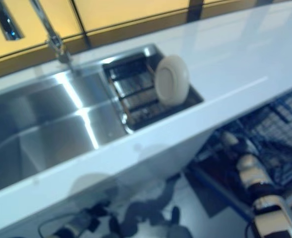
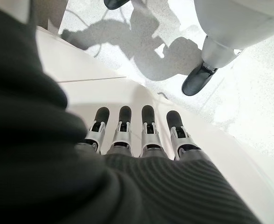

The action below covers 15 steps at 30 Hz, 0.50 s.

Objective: Take plates into dishwasher

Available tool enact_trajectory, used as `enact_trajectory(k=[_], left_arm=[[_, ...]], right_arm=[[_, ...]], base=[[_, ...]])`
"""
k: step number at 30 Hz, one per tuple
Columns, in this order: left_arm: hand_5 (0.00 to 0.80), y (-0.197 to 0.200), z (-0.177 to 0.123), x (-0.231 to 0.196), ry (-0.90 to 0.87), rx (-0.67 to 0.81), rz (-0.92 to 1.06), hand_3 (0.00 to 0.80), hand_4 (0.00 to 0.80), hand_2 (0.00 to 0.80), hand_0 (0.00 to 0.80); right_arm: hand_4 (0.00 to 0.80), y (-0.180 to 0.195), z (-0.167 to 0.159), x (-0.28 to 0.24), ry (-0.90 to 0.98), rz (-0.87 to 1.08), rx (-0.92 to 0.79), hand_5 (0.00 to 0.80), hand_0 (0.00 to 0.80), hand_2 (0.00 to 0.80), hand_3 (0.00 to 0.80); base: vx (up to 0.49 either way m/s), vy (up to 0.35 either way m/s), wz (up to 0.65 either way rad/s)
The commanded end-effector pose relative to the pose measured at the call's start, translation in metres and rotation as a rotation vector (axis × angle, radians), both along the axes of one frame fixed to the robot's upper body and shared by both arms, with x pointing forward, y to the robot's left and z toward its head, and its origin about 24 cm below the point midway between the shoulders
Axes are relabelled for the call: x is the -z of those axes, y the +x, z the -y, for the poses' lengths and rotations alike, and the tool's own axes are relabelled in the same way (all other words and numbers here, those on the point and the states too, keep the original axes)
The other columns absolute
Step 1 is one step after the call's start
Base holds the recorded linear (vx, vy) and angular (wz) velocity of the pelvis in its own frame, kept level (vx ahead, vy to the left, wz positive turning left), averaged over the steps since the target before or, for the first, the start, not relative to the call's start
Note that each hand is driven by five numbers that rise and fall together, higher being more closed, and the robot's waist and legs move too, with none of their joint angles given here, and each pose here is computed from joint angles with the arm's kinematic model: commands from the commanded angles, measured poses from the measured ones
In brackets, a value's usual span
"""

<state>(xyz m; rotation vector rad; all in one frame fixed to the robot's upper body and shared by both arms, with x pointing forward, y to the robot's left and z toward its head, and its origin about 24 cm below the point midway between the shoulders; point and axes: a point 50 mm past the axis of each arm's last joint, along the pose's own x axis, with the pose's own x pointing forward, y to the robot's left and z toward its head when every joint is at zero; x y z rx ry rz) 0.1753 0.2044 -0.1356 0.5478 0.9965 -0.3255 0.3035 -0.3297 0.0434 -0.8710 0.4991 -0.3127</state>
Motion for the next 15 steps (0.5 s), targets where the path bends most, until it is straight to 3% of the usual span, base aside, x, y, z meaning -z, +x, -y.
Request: enact_trajectory(k=[1, 11, 15], left_arm=[[0.0, 0.0351, 0.004, -0.0162, 0.012, 0.033, 0.089, 0.0, 0.0, 0.0, 0.0], [0.0, 0.0331, 0.0004, -0.015, 0.017, 0.02, 0.079, 0.0, 0.0, 0.0, 0.0], [0.0, 0.0321, 0.0, -0.0146, 0.018, 0.025, 0.078, 0.0, 0.0, 0.0, 0.0]], right_arm=[[0.8, 0.005, -0.0863, 0.0551, 0.314, -0.155, -0.206, 0.8, 0.8, 0.8, 0.8], [0.8, 0.004, -0.0896, 0.0578, 0.32, -0.196, -0.228, 0.8, 0.8, 0.8, 0.8], [0.515, 0.0027, -0.0893, 0.06, 0.322, -0.214, -0.232, 0.515, 0.515, 0.515, 0.515]], base=[[0.0, 0.0, 0.0], [0.0, 0.0, 0.0], [0.0, 0.0, 0.0]])
